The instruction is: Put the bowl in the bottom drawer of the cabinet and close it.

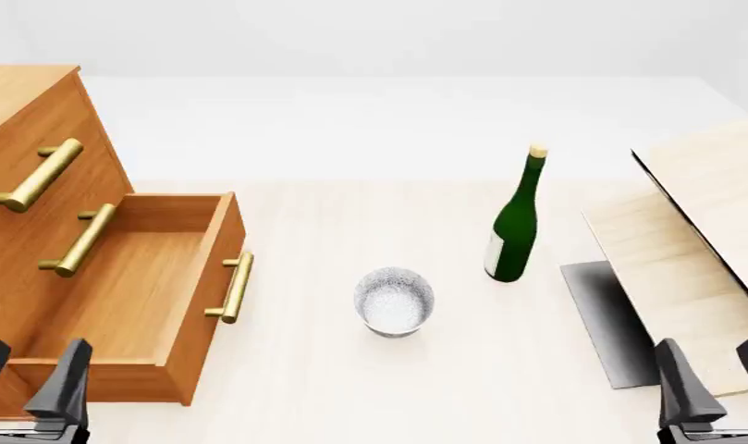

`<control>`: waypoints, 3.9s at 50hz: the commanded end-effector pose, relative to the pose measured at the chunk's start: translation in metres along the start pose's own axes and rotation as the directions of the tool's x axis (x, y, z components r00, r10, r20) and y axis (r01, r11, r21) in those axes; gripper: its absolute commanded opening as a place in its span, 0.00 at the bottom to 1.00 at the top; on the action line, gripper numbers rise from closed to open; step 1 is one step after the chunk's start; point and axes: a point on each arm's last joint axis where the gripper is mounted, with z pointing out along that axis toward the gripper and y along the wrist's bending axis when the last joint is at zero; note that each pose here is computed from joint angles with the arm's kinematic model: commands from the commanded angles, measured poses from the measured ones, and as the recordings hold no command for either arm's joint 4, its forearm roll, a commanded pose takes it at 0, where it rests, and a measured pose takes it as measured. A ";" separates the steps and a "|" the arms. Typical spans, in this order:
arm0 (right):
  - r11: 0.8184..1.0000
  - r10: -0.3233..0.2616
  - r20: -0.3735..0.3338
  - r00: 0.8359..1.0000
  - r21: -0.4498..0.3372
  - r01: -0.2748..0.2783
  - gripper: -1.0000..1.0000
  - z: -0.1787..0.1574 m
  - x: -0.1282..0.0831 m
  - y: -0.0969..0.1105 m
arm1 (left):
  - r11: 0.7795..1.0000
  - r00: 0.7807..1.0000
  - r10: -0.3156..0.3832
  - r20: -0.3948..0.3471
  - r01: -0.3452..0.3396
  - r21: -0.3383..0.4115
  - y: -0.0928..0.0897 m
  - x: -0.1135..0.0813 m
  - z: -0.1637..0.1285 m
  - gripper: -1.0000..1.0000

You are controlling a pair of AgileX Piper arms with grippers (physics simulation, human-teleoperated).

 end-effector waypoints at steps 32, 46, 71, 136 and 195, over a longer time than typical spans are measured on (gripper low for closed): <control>1.000 0.000 0.000 1.000 0.000 0.000 1.00 0.000 -0.002 0.000 | 0.996 0.998 -0.049 0.039 0.046 0.079 -0.004 -0.077 -0.005 1.00; 1.000 0.000 -0.001 1.000 0.000 0.000 1.00 0.000 -0.002 0.000 | 0.998 0.998 -0.034 -0.047 0.036 0.046 -0.003 -0.094 0.019 1.00; 1.000 -0.001 -0.001 1.000 0.000 0.001 1.00 0.000 -0.003 0.000 | 0.993 0.987 -0.037 -0.159 0.054 0.109 -0.011 -0.122 0.046 1.00; 1.000 0.000 -0.001 1.000 0.000 0.000 1.00 0.000 -0.003 0.000 | 0.990 0.894 -0.025 -0.446 0.083 0.111 -0.022 -0.083 0.101 1.00; 1.000 0.000 -0.001 1.000 0.000 0.000 1.00 0.000 -0.003 0.000 | 0.983 0.800 0.011 -0.601 0.102 0.154 -0.040 -0.059 0.130 1.00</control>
